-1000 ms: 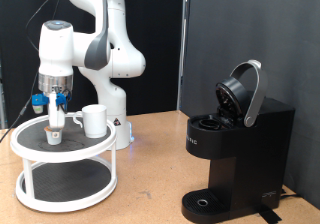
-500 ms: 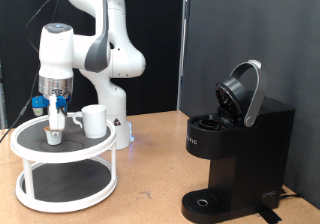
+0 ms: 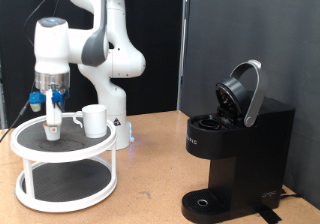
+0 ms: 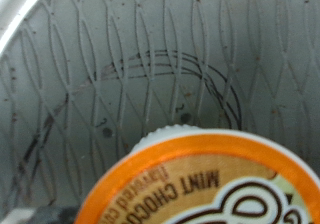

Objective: Make a cup of coffee with the keurig machine

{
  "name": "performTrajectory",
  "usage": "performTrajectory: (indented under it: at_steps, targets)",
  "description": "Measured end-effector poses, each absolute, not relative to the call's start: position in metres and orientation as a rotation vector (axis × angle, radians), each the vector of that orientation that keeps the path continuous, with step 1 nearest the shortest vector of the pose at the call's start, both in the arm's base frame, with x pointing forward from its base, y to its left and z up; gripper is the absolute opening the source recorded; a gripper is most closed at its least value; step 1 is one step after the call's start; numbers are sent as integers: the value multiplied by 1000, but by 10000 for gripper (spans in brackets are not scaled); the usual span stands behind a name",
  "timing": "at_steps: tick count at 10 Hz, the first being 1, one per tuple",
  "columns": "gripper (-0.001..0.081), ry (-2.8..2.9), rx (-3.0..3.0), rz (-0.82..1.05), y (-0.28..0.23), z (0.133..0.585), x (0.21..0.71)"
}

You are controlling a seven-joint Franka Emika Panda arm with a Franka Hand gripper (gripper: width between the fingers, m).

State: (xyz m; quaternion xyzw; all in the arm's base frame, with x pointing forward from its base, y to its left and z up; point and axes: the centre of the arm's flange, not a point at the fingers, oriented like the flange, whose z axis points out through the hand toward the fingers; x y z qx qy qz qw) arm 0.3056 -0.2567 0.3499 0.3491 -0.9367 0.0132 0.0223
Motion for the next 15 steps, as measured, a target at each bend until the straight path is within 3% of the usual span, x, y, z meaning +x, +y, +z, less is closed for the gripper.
performTrajectory:
  at_steps: [4, 8, 15]
  targets:
    - [385, -2932, 1066, 34, -269, 398, 307]
    - [385, -2980, 1047, -4, -263, 401, 314]
    - [385, -3096, 1065, -124, -200, 459, 378]
